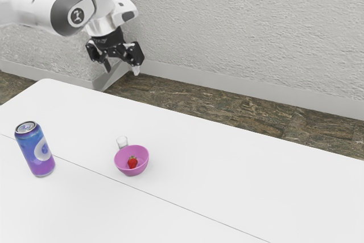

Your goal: Take strawberry from the bowl

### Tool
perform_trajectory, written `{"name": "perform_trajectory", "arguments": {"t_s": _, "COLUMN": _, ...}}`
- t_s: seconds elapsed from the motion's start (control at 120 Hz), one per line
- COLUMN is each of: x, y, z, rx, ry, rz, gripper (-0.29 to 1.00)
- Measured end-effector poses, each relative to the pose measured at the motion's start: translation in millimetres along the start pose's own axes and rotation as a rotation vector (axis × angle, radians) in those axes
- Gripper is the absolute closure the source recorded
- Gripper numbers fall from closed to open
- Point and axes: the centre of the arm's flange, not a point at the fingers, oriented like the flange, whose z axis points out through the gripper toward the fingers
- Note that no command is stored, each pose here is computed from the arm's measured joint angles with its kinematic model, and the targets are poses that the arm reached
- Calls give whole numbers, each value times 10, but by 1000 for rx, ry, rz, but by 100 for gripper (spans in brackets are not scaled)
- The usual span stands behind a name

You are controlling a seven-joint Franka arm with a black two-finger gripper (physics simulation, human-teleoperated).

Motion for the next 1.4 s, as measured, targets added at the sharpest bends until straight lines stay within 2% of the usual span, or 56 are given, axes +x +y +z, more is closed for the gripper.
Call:
{"name": "perform_trajectory", "arguments": {"t_s": 0.167, "x": -51, "y": -14, "z": 266, "rx": 22, "ry": -106, "rz": 15, "gripper": 1}}
{"name": "perform_trajectory", "arguments": {"t_s": 0.367, "x": -217, "y": -62, "z": 1137, "rx": 38, "ry": -269, "rz": 17, "gripper": 1}}
{"name": "perform_trajectory", "arguments": {"t_s": 0.442, "x": -332, "y": -74, "z": 1412, "rx": 41, "ry": -301, "rz": 21, "gripper": 6}}
{"name": "perform_trajectory", "arguments": {"t_s": 0.767, "x": -733, "y": -114, "z": 2039, "rx": 28, "ry": -327, "rz": 21, "gripper": 26}}
{"name": "perform_trajectory", "arguments": {"t_s": 1.4, "x": -665, "y": -248, "z": 2877, "rx": 1, "ry": -324, "rz": -35, "gripper": 39}}
